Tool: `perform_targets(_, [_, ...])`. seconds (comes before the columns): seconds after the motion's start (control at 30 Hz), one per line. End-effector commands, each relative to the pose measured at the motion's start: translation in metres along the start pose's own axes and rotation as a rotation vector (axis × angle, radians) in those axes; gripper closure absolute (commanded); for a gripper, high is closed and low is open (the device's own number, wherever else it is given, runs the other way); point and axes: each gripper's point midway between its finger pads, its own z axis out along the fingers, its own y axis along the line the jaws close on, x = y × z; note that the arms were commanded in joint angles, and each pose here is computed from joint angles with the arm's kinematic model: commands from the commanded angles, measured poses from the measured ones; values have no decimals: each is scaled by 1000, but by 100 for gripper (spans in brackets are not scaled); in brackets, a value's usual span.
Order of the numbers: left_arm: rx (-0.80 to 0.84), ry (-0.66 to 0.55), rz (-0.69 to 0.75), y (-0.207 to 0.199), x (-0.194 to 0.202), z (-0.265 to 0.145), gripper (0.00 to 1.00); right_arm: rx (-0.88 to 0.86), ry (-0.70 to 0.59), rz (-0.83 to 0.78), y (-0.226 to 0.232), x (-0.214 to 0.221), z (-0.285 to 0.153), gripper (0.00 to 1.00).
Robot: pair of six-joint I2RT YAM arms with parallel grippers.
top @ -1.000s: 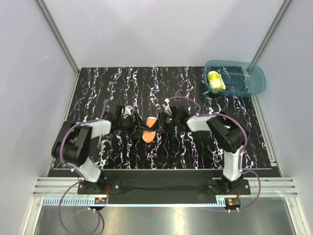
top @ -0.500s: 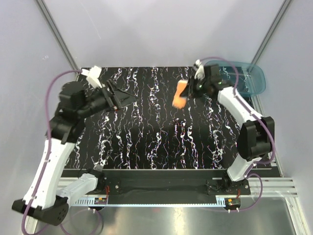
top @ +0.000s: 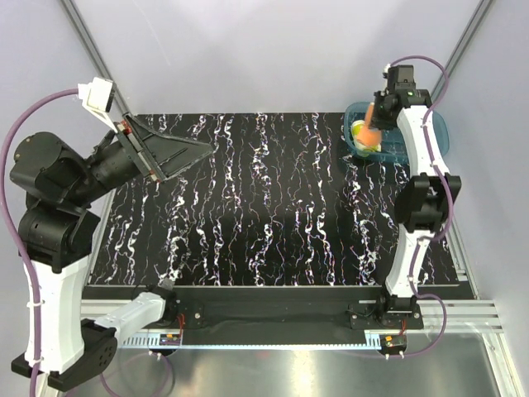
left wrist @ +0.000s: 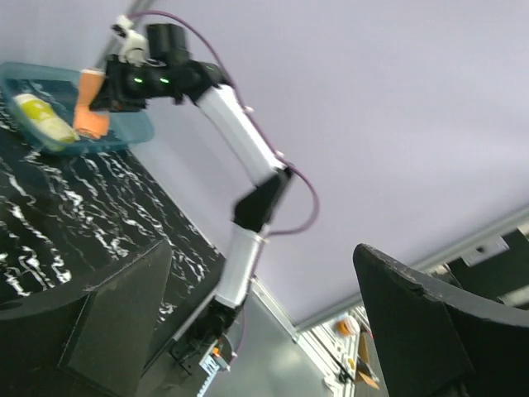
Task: Roll the towels
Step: Place the rolled towel into the container
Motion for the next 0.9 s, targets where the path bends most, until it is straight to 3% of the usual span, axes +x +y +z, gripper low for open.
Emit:
perform_targets(0.0, [83,86,-41,-10,4,11,1,314,60,19,-79,1,9,100])
perform_targets(0.2, [94,109,-52,3,1,26,1,501,37,54,-136,-13,32,100])
perform_targets(0.4, [88,139,-79,21,2,37,1,607,14,-37,-160,-20,63,100])
perform_targets(0.67, [122,149,-92,31,-6,43,1,529,67,-148,-150,2,128,100])
perform_targets(0.87, [136,160,-121,52,-8,54,1,405,75,-271,-101,17,173,100])
